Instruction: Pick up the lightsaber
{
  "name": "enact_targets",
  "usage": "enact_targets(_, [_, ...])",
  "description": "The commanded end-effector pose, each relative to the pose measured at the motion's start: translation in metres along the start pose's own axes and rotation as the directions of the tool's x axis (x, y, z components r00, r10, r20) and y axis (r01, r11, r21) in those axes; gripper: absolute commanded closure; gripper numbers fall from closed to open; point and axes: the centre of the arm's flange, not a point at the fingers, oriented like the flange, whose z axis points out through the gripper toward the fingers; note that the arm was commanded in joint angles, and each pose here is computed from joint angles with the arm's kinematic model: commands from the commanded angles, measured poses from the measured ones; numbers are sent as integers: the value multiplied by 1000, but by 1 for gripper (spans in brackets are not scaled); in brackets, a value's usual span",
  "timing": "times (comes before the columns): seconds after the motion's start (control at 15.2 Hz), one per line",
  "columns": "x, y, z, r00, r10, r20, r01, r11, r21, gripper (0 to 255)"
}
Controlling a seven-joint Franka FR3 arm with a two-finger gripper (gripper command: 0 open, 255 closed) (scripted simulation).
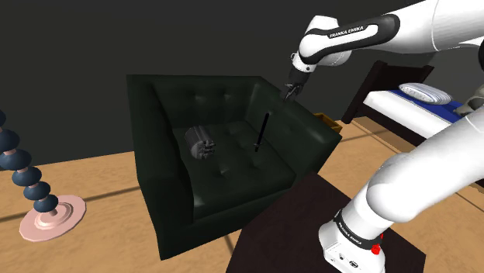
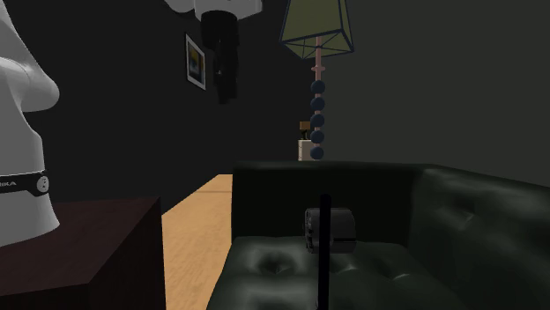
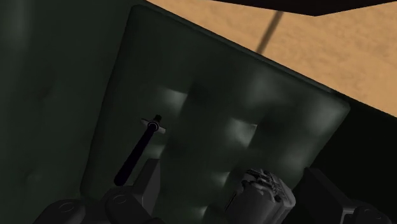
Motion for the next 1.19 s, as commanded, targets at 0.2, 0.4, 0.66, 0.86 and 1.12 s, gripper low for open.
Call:
enact_targets(0.2, [33, 40, 44, 1000, -4, -8, 4, 1000, -3, 0])
enact_targets(0.4, [53, 62, 70, 1000, -6, -12, 6, 1000, -4, 0])
enact_targets(0.66, [79, 92, 103, 1000, -9, -18, 9, 1000, -6, 0])
enact_targets(0.86, [99, 114, 129, 1000, -11, -22, 11, 1000, -7, 0])
enact_targets(1.12, [126, 144, 162, 1000, -14, -27, 13, 1000, -9, 0])
